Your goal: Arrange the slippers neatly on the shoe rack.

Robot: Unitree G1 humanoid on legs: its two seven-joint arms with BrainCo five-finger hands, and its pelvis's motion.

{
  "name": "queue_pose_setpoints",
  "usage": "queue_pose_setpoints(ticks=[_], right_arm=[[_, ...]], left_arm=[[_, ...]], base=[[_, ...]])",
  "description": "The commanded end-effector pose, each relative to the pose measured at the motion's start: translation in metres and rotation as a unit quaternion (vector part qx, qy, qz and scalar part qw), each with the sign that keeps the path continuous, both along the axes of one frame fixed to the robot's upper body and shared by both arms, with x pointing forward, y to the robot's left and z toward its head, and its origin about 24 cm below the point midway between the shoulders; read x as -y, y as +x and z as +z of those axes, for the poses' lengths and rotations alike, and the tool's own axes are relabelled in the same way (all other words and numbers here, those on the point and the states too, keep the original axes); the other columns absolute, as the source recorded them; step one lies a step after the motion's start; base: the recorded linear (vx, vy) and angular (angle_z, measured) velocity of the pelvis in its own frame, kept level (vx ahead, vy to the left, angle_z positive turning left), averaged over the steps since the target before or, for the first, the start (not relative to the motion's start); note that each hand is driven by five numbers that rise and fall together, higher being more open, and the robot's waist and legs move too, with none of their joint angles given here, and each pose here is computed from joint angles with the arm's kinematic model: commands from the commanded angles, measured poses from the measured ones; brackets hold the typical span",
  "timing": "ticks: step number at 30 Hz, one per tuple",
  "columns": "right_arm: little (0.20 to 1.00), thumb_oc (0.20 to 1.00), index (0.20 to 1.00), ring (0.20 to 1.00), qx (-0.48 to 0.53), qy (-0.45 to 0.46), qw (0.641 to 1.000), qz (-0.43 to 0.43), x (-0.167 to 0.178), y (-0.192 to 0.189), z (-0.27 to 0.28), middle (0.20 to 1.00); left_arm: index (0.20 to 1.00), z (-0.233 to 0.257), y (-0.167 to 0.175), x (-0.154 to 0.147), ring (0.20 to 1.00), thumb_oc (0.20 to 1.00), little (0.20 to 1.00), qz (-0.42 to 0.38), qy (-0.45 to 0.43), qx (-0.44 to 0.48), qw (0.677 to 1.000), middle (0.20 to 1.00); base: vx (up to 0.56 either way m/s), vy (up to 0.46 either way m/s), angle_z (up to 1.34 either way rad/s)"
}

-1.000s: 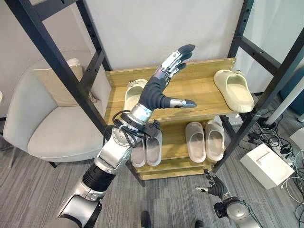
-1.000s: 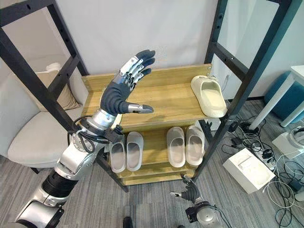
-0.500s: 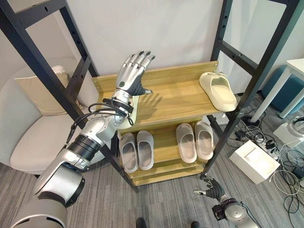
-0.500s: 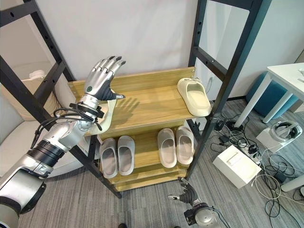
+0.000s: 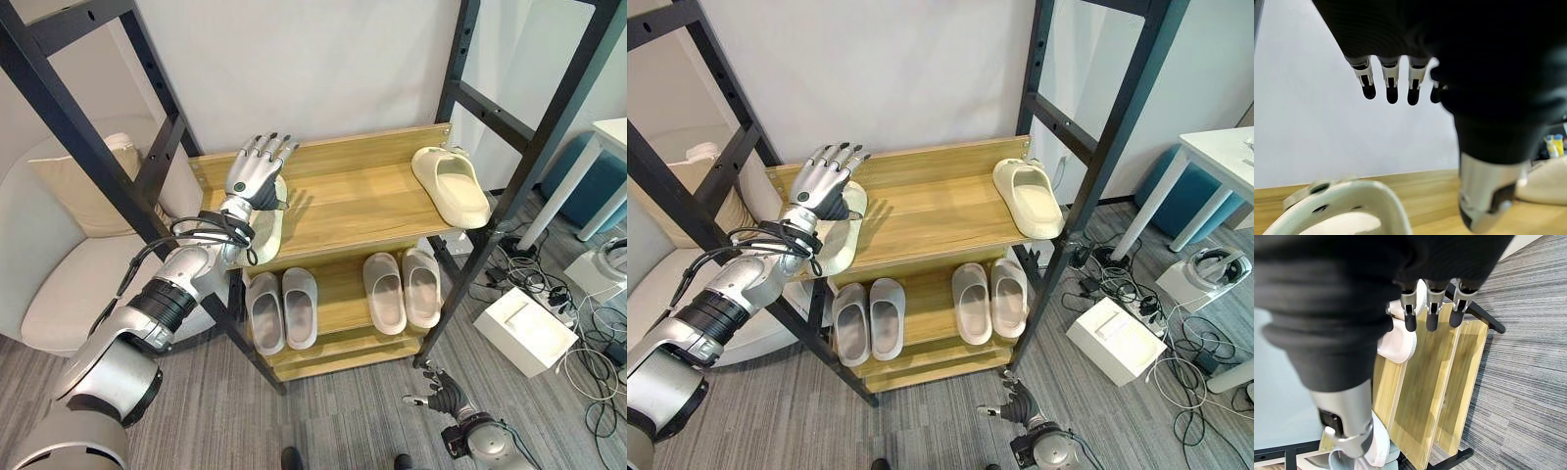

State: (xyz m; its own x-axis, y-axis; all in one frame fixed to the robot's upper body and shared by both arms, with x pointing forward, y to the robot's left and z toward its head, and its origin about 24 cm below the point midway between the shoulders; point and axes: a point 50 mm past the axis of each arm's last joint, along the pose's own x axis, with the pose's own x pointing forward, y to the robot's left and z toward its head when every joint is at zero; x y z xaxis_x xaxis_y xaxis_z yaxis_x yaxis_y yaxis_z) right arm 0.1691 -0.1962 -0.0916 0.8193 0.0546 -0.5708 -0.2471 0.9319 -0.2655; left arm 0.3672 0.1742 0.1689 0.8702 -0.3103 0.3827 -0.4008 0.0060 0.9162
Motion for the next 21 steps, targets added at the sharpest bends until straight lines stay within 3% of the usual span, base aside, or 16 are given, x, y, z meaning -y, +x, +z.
queue_pose_setpoints(ticks=[1, 5, 6, 7, 14, 20, 21], right_arm=[[1.0, 1.0, 1.0, 1.0, 0.079, 0.026, 0.996, 0.011, -0.008, 0.026, 0.025, 1.0], [1.0, 1.0, 1.0, 1.0, 0.08, 0.022, 0.996, 0.009, -0.006, 0.026, 0.025, 1.0], [1.0, 1.0, 1.0, 1.0, 0.081, 0.022, 0.996, 0.008, -0.006, 0.027, 0.026, 1.0], [1.0, 1.0, 1.0, 1.0, 0.082, 0.022, 0.996, 0.007, -0.005, 0.027, 0.026, 1.0], [1.0, 1.0, 1.0, 1.0, 0.082, 0.024, 0.996, 0.004, -0.002, 0.022, 0.026, 1.0], [1.0, 1.0, 1.0, 1.0, 0.077, 0.026, 0.997, -0.003, 0.0, 0.018, 0.024, 1.0], [1.0, 1.0, 1.0, 1.0, 0.076, 0.026, 0.997, -0.004, 0.0, 0.018, 0.024, 1.0]], left_arm=[[1.0, 0.06, 0.021, -0.023, 1.0, 1.0, 1.0, 0.075, 0.044, 0.079, 0.993, 1.0], [1.0, 0.062, 0.026, -0.025, 1.0, 1.0, 1.0, 0.092, 0.049, 0.069, 0.992, 1.0], [0.485, 0.064, 0.028, -0.027, 0.485, 0.485, 0.485, 0.098, 0.041, 0.068, 0.992, 0.485], [0.2, 0.063, 0.029, -0.027, 0.2, 0.2, 0.2, 0.099, 0.036, 0.064, 0.992, 0.2], [0.2, 0.062, 0.038, -0.035, 0.2, 0.2, 0.2, 0.138, 0.05, 0.045, 0.988, 0.2], [0.2, 0.069, 0.036, -0.032, 0.2, 0.2, 0.2, 0.119, 0.033, 0.059, 0.991, 0.2], [0.485, 0.075, 0.033, -0.027, 0.485, 0.485, 0.485, 0.105, 0.019, 0.075, 0.992, 0.485]], base=[[0.0, 0.0, 0.0], [0.0, 0.0, 0.0], [0.0, 0.0, 0.0], [0.0, 0.0, 0.0], [0.0, 0.0, -0.03], [0.0, 0.0, -0.01], [0.0, 0.0, 0.0]])
